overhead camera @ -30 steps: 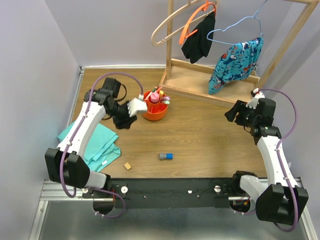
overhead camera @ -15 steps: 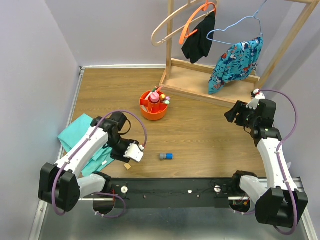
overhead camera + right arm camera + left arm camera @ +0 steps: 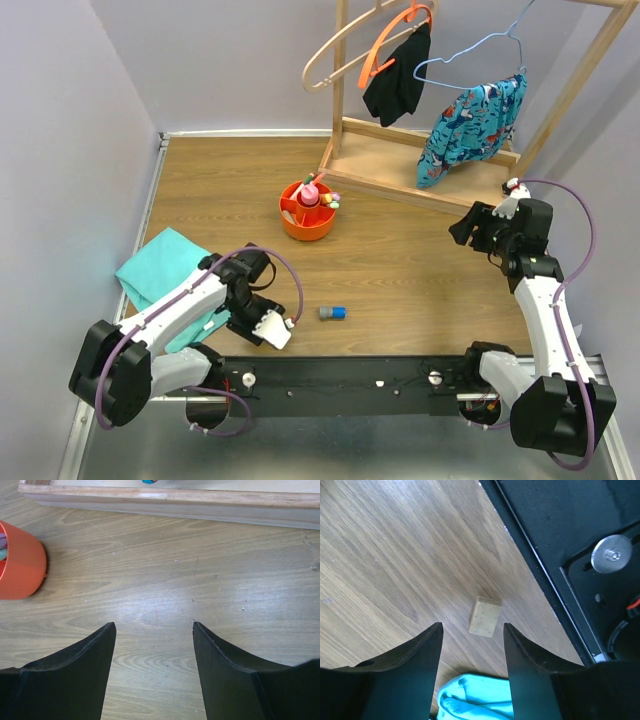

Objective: Sort the stationery into containers
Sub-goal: Pick up the stationery from the corner of the board.

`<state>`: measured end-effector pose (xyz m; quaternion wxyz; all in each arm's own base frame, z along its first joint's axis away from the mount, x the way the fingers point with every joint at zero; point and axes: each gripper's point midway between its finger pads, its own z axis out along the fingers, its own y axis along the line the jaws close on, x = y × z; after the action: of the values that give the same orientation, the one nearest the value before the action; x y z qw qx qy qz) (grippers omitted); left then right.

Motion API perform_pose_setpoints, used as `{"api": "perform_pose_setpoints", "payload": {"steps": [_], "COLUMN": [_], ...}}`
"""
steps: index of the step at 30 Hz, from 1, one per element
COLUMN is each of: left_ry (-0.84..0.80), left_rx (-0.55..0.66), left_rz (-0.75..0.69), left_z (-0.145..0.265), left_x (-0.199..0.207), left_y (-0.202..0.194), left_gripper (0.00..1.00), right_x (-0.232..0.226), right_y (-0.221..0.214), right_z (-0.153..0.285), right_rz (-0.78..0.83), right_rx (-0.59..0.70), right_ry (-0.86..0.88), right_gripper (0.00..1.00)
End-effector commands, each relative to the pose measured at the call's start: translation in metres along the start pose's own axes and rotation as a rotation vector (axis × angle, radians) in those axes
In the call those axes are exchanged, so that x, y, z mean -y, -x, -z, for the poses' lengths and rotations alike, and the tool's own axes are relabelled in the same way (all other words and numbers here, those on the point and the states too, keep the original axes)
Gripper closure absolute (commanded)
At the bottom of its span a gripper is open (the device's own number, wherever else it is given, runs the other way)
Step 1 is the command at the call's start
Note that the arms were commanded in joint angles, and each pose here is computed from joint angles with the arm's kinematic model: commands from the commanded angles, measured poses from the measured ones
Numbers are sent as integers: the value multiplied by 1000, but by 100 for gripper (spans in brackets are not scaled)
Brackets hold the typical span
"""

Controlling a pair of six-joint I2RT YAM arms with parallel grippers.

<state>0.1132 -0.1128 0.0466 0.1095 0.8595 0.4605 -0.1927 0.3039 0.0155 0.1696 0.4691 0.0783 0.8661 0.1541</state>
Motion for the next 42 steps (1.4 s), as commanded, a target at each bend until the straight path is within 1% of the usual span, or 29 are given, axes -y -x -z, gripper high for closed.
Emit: {"api": "perform_pose_setpoints", "payload": {"steps": [1, 6, 17, 21, 24, 25, 26, 28, 29, 31, 32, 34, 35, 36, 37, 38, 39, 40, 41, 42], "left_ry": [30, 15, 14, 19, 14, 13, 20, 31, 60, 68, 118, 169, 239, 277, 334, 407, 445, 493, 559, 597], "left_rx": [-47, -74, -76, -74, -60, -54, -47, -26, -17, 19, 31, 57, 62, 63, 57, 53, 48, 41, 56, 63], "left_rz": [-19, -16, -17, 1, 18, 25, 28, 30, 21, 23, 1, -3, -21, -24, 14, 16, 38, 74, 143, 192], "left_z": [-7, -15, -24, -27, -29, -28, -25, -17, -7, 8, 25, 44, 64, 73, 80, 97, 104, 107, 124, 132], "left_x": [-9, -5, -1, -3, -1, 1, -1, -1, -10, -12, -28, -45, -65, -78, -100, -123, -138, -165, -185, -200], "left_y": [-8, -17, -21, -22, -20, -18, -15, -8, -1, 13, 23, 36, 46, 49, 49, 53, 53, 45, 46, 41], "left_gripper": [41, 42, 45, 52, 59, 62, 63, 63, 63, 63, 63, 63, 63, 63, 63, 63, 63, 63, 63, 63], "right_x": [1, 2, 4, 6, 6, 6, 7, 7, 8, 8, 7, 8, 8, 8, 8, 9, 10, 10, 10, 10], "right_y": [-1, 0, -3, -3, 0, -2, -1, 0, 1, 2, 3, 4, 4, 4, 5, 4, 2, 1, 1, 1], "right_z": [0, -1, -5, -6, -6, -6, -6, -6, -5, -5, -5, -5, -5, -5, -5, -6, -6, -7, -7, -7], "right_rz": [4, 3, -6, -9, -6, -7, -7, -3, -1, -2, 1, 2, 2, 2, 4, 2, -2, 0, -2, -3], "right_rx": [-7, -9, -15, -18, -14, -18, -17, -12, -10, -10, -5, -2, -1, -1, 6, 5, 2, 2, 2, 3], "right_ry": [6, -1, -5, -11, -13, -15, -17, -23, -25, -26, -25, -29, -31, -31, -31, -33, -33, -33, -33, -36], "right_gripper": [29, 29, 29, 29, 29, 29, 29, 29, 29, 29, 29, 29, 29, 29, 29, 29, 29, 29, 29, 29]}}
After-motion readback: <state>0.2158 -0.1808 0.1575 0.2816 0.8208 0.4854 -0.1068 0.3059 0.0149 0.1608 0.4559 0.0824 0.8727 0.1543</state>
